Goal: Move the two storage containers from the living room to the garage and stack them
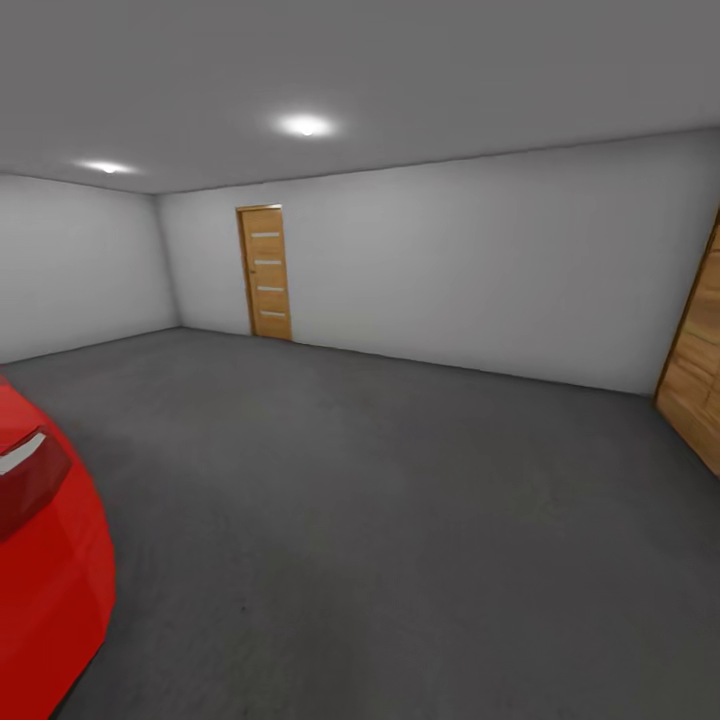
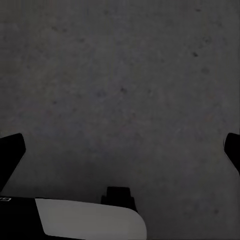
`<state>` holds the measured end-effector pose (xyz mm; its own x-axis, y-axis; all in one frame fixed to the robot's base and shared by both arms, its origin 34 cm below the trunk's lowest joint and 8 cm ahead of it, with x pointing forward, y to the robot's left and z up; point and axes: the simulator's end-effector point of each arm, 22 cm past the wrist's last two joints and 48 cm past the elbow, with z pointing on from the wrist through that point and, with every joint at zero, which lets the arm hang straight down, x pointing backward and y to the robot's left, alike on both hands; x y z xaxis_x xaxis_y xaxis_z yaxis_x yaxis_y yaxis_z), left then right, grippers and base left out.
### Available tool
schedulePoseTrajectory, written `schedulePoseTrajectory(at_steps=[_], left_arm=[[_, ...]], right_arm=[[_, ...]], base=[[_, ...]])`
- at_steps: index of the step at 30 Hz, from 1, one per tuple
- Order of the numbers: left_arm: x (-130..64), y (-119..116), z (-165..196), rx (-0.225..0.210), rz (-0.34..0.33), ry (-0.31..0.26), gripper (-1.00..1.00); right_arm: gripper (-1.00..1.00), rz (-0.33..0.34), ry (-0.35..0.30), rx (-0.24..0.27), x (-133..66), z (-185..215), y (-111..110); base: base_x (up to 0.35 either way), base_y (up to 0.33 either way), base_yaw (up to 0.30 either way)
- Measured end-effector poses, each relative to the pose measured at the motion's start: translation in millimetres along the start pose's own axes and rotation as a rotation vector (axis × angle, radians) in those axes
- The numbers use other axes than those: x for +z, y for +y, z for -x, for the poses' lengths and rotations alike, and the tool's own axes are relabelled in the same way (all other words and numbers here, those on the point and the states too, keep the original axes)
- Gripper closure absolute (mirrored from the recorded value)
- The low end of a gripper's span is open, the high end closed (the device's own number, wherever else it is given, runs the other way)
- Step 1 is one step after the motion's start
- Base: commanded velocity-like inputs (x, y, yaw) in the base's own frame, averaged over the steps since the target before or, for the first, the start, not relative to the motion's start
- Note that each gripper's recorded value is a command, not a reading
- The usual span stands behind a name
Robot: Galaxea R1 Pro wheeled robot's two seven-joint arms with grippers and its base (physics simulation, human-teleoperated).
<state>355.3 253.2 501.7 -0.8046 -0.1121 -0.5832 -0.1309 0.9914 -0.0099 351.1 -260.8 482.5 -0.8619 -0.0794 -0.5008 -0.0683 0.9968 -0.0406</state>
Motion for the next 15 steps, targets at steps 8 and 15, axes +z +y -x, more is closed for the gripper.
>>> schedulePoseTrajectory(at_steps=[8,15], left_arm=[[0.0,0.1,0.1,0.0,0.0,0.0,-1.0],[0.1,0.5,0.3,0.0,0.001,0.0,-1.0]], right_arm=[[-1.0,0.0,0.0,0.0,0.0,0.0,0.0],[-1.0,0.0,0.0,0.0,0.0,0.0,0.1]], base=[[0.327,0.0,0.29],[0.327,0.0,0.291]])
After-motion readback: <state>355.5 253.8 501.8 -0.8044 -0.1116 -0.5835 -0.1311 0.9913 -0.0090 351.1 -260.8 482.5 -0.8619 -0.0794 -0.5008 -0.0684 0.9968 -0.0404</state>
